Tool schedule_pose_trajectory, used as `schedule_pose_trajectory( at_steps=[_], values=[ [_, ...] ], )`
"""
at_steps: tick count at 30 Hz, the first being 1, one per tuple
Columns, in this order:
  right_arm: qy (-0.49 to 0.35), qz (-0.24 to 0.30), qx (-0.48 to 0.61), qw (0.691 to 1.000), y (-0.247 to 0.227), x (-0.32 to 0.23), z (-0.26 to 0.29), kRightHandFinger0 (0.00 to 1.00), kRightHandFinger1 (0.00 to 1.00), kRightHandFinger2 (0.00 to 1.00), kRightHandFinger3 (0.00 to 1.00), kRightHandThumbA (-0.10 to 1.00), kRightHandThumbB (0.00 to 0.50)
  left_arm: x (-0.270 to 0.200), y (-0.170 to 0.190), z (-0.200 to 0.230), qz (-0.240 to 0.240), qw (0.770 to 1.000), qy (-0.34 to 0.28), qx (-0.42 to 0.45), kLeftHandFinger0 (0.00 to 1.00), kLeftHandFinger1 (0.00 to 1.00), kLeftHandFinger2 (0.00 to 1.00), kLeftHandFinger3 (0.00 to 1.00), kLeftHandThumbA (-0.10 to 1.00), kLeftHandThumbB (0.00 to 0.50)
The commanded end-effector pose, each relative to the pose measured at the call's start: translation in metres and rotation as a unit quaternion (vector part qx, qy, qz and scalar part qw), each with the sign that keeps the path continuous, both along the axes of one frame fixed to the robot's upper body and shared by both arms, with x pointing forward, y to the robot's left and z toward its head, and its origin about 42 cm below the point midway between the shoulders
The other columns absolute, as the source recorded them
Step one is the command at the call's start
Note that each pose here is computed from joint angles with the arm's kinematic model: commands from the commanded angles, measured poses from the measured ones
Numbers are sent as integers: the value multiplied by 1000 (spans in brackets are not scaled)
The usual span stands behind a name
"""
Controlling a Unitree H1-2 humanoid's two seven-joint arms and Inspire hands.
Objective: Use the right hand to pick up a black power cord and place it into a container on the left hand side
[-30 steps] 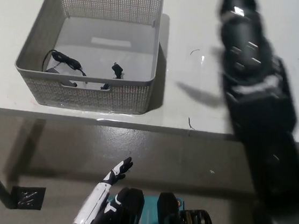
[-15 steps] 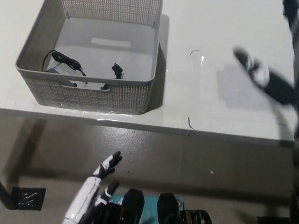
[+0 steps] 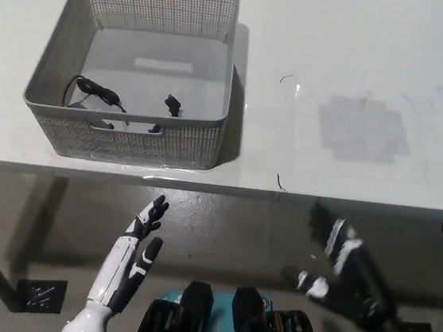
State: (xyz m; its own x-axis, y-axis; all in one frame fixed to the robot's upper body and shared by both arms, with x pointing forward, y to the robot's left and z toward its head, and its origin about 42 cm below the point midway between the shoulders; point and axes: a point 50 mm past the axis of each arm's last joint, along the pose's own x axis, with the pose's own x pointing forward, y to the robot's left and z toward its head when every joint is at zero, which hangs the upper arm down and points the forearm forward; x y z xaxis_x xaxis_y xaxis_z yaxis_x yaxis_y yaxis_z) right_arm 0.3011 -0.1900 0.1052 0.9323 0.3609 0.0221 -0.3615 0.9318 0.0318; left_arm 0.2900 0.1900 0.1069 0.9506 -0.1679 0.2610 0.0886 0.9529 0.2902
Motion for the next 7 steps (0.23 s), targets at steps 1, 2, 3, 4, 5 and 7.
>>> schedule_pose_trajectory(
  at_steps=[1,2,3,4,5,7],
  values=[
    [-17,5,86,996,18,-8,-15,1000,1000,1000,1000,1000,305,9,-1,12,10,999,-34,-29,1000,1000,1000,1000,1000,63],
    [-10,3,92,996,21,-11,-25,1000,1000,1000,1000,1000,326,10,0,12,11,999,-36,-30,1000,1000,1000,1000,1000,63],
    [-5,-6,94,996,23,-13,-34,1000,1000,1000,1000,1000,336,10,-1,12,12,999,-34,-31,1000,1000,1000,1000,1000,81],
    [-2,-11,98,995,25,-14,-39,1000,1000,1000,1000,1000,325,10,-1,13,12,999,-33,-33,1000,1000,1000,1000,1000,84],
    [3,-15,103,995,27,-15,-45,1000,1000,1000,1000,1000,318,10,-1,12,11,999,-34,-33,1000,1000,1000,1000,1000,81],
    [1,-16,105,994,29,-12,-46,1000,1000,1000,1000,1000,304,14,0,15,10,999,-38,-29,1000,1000,1000,1000,1000,81]
  ],
)
